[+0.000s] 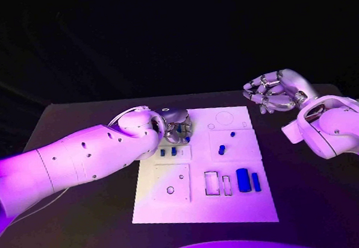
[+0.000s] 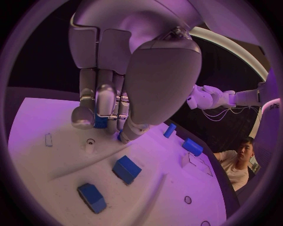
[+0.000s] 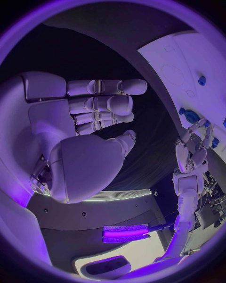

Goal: Assemble the parts on the task board

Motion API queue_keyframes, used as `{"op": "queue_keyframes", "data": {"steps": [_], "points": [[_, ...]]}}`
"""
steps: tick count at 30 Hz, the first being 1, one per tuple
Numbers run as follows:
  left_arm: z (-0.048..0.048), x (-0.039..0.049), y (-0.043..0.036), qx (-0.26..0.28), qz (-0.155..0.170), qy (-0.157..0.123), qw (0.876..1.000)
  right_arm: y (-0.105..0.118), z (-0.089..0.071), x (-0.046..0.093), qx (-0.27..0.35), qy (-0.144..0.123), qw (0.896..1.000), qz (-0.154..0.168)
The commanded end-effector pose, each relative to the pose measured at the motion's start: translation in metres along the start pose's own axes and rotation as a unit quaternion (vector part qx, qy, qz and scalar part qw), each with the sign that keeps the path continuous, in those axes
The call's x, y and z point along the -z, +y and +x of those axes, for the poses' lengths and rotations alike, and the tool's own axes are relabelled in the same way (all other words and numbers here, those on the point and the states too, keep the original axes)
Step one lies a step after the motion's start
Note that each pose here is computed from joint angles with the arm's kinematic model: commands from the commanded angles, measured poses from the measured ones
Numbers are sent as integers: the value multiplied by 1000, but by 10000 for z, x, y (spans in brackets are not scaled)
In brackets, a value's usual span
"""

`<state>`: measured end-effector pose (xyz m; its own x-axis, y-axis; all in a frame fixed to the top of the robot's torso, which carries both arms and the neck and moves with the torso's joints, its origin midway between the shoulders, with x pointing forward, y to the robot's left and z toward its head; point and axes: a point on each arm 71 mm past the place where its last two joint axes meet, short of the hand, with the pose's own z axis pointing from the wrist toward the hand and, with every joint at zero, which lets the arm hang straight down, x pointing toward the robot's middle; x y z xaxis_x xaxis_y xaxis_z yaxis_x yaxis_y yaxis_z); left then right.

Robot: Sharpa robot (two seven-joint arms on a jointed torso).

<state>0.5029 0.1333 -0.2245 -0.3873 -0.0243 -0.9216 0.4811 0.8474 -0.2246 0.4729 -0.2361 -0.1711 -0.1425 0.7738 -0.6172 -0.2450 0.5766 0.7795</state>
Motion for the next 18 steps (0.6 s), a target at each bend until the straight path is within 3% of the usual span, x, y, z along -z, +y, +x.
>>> {"op": "queue_keyframes", "data": {"steps": [1,18], "points": [[20,-9,-13,4,2,12,1000,15,15,0,3,6,1000,-9],[39,-25,-18,11,2,21,1000,24,18,0,10,7,1000,-14]]}}
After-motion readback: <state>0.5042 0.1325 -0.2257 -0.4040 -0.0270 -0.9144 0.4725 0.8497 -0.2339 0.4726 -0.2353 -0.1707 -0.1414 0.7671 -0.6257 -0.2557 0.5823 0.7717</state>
